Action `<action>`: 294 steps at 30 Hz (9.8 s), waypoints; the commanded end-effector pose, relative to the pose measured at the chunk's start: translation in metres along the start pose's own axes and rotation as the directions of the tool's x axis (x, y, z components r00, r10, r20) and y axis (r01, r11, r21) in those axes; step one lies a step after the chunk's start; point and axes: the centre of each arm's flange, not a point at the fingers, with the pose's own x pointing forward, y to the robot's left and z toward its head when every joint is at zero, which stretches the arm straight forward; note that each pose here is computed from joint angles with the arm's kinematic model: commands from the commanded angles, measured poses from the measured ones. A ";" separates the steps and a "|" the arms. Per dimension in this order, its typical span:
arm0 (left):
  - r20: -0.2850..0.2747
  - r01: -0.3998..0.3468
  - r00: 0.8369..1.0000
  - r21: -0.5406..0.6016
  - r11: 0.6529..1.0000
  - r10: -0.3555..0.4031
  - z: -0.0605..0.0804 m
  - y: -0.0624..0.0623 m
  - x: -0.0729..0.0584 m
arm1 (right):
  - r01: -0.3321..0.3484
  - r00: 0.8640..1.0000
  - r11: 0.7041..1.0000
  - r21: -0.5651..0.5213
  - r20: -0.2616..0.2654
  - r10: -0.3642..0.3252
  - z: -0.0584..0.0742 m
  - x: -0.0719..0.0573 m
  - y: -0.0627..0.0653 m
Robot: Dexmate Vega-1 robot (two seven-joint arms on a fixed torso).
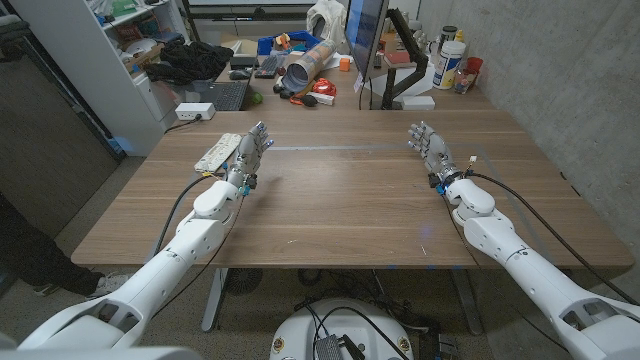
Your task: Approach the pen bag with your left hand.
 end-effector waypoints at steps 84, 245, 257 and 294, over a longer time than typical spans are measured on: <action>0.033 -0.026 0.999 0.319 0.948 0.017 0.061 0.048 0.000 | -0.002 1.000 1.000 0.004 0.009 0.002 0.003 0.000 0.001; -0.087 0.060 0.979 0.988 0.144 0.186 0.187 0.144 0.027 | -0.026 0.999 1.000 -0.012 0.025 0.027 0.006 0.001 0.009; -0.098 0.072 0.977 0.987 0.144 0.187 0.181 0.145 0.034 | -0.027 0.999 1.000 -0.010 0.019 0.027 0.004 0.004 0.011; -0.146 0.121 0.967 0.985 0.125 0.209 0.160 0.149 0.036 | -0.038 0.999 0.999 -0.020 0.006 0.038 0.004 0.005 0.013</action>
